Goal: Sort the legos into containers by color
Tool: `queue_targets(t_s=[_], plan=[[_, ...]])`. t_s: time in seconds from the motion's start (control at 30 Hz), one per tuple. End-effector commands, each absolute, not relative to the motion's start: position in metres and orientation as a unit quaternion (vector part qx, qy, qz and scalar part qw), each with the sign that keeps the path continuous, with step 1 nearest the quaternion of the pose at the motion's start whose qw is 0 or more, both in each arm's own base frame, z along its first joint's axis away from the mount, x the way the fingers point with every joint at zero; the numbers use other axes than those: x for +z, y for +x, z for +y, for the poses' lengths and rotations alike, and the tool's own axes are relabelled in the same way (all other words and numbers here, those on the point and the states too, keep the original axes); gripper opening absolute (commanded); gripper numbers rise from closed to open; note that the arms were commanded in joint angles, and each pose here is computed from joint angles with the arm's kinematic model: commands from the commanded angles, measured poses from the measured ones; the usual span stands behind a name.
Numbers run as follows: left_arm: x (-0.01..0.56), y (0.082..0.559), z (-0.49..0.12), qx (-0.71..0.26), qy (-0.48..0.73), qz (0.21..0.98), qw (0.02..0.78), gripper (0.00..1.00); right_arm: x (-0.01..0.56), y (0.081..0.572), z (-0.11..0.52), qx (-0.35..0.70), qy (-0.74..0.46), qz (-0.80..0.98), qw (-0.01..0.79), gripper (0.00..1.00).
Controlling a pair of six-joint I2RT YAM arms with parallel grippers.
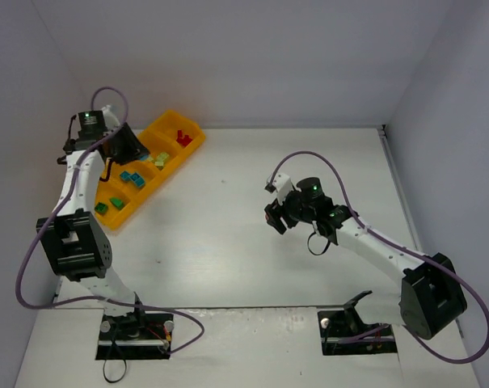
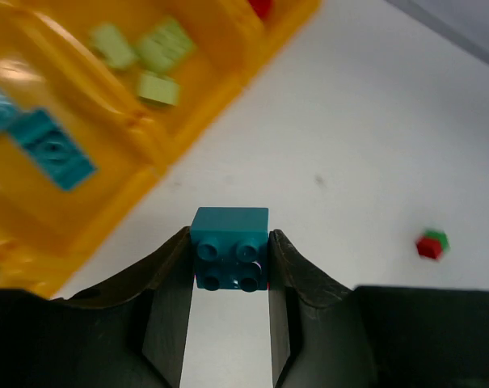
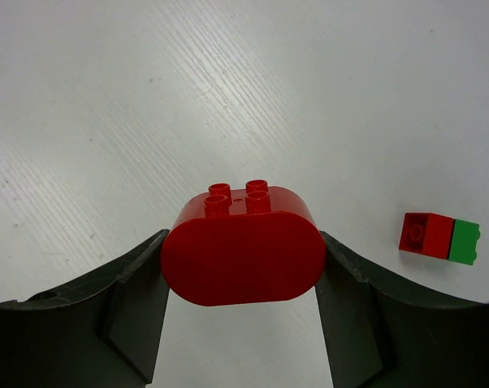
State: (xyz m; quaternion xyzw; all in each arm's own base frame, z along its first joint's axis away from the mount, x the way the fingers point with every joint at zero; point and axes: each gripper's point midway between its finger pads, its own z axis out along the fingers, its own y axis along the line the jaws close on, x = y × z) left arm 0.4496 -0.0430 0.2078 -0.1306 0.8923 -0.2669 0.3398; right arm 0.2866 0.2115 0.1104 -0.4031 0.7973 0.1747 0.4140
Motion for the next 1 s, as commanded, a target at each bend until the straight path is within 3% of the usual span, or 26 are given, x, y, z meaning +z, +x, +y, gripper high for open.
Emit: queue_targets(t_s=[0.0,0.17,0.43,0.57,0.73,0.87,0.97], plan=[[0.235,0.449,0.032,-0.100,-0.196,0.890,0.400,0.00,0.158,0.300,0.225,0.192,-0.399,0.762,0.472,0.08],[0.232,0.464,0.070,-0.011,-0.205,0.893,0.400,0.06,0.156,0.299,0.227,0.197,-0.402,0.762,0.468,0.08],[0.204,0.485,0.089,0.034,-0.205,0.903,0.375,0.10,0.162,0.298,0.226,0.196,-0.398,0.760,0.475,0.08],[0.190,0.493,0.093,0.040,-0.207,0.908,0.362,0.20,0.163,0.296,0.224,0.197,-0.394,0.762,0.476,0.09],[0.195,0.494,0.093,0.040,-0.208,0.905,0.369,0.41,0.162,0.294,0.222,0.197,-0.390,0.764,0.474,0.09],[0.197,0.491,0.088,0.029,-0.205,0.905,0.371,0.52,0.165,0.295,0.224,0.198,-0.391,0.762,0.477,0.09],[0.200,0.489,0.088,0.029,-0.205,0.904,0.374,0.52,0.166,0.296,0.225,0.200,-0.391,0.762,0.476,0.09]])
